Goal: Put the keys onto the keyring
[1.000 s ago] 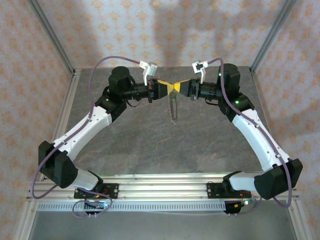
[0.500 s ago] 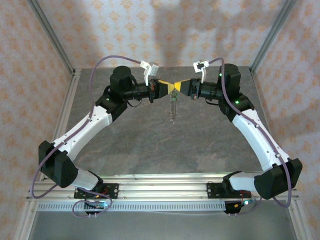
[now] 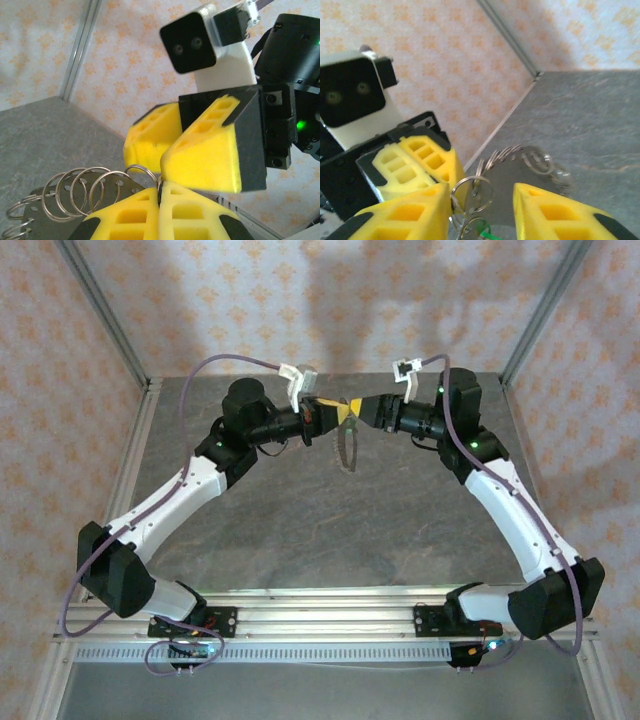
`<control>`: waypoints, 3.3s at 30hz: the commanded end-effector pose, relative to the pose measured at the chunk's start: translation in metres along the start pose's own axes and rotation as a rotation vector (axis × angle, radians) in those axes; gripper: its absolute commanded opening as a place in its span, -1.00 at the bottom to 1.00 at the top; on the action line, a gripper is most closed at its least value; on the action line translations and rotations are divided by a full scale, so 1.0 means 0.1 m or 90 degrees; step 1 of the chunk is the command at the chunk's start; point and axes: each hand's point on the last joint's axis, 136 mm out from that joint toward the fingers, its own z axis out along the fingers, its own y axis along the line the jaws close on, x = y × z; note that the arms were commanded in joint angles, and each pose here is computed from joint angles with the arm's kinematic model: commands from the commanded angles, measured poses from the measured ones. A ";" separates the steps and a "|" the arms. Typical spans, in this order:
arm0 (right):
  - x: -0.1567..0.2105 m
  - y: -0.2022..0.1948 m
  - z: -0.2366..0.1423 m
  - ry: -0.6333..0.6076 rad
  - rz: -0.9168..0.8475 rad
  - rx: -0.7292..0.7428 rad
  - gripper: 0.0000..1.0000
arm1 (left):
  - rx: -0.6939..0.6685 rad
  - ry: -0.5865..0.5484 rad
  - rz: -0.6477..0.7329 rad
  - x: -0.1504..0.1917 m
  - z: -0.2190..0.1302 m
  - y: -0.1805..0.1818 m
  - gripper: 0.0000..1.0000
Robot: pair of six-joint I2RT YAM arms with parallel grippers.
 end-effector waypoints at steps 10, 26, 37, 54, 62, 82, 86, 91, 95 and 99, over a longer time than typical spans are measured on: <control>-0.23 -0.16 -0.47 -0.149 -0.006 0.052 -0.07 | 0.066 -0.095 0.023 -0.43 -0.11 -0.28 -1.00; 0.11 0.29 -0.22 -0.084 -0.060 -0.091 -0.02 | 0.154 -0.104 -0.012 -0.59 -0.04 -0.46 -1.00; 0.15 0.29 -0.07 -0.074 -0.054 -0.100 -0.30 | 0.160 -0.099 -0.014 -0.61 0.00 -0.48 -1.00; 0.27 0.10 -0.29 -0.047 -0.079 0.023 -1.00 | 0.147 -0.096 0.001 -0.60 -0.04 -0.49 -1.00; 0.22 0.04 -0.43 -0.037 -0.092 0.090 -1.00 | 0.141 -0.092 0.008 -0.59 -0.07 -0.51 -1.00; 0.05 0.07 -0.52 -0.038 -0.113 0.138 -1.00 | 0.122 -0.062 0.048 -0.50 -0.12 -0.57 -1.00; 0.00 0.08 -0.53 -0.044 -0.120 0.147 -1.00 | 0.122 -0.060 0.053 -0.50 -0.13 -0.58 -1.00; 0.03 0.06 -0.50 -0.036 -0.113 0.142 -1.00 | 0.123 -0.063 0.056 -0.51 -0.14 -0.60 -1.00; 0.11 -0.01 -0.48 -0.027 -0.102 0.146 -1.00 | 0.120 -0.073 0.054 -0.53 -0.15 -0.60 -1.00; 0.23 -0.10 -0.44 -0.012 -0.082 0.146 -1.00 | 0.117 -0.083 0.053 -0.55 -0.16 -0.59 -1.00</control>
